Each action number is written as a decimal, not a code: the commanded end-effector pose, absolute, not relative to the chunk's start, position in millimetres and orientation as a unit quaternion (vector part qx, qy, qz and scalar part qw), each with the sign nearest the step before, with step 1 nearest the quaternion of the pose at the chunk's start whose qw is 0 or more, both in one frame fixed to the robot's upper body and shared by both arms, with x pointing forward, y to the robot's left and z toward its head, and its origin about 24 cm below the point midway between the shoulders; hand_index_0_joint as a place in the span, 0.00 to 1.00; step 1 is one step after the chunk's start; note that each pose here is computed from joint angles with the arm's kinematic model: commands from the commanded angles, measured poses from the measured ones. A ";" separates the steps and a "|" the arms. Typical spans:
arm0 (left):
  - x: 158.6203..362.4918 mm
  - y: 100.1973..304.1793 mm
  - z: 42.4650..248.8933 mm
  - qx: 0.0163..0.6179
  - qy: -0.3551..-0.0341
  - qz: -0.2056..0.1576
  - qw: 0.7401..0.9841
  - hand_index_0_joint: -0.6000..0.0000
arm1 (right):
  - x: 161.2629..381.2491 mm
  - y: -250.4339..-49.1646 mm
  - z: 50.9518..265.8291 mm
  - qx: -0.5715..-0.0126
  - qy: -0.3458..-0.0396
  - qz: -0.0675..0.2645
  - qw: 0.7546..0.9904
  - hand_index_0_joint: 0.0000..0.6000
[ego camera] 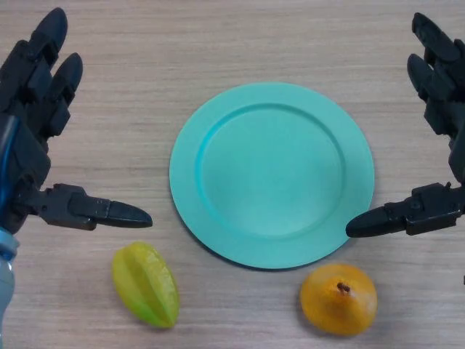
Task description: Pick up the yellow starfruit and place it on the plate
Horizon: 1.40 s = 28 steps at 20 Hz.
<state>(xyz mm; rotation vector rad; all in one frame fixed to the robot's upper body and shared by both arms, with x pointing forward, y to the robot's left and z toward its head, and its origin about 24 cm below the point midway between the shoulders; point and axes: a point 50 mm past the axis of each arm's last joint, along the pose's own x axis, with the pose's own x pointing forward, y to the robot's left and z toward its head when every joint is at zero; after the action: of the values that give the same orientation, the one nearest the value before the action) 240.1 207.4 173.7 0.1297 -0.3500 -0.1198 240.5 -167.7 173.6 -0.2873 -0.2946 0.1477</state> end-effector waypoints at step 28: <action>170.1 203.3 93.9 0.236 -0.158 0.057 0.957 1.00 | 235.0 -143.3 205.7 -0.111 -0.273 0.089 0.952 0.00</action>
<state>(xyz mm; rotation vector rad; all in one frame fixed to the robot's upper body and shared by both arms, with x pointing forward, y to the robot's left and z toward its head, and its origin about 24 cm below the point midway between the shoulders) 175.8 201.3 69.6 0.4072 -0.1328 0.0774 247.2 -142.4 174.1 -0.2506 -0.3241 0.2072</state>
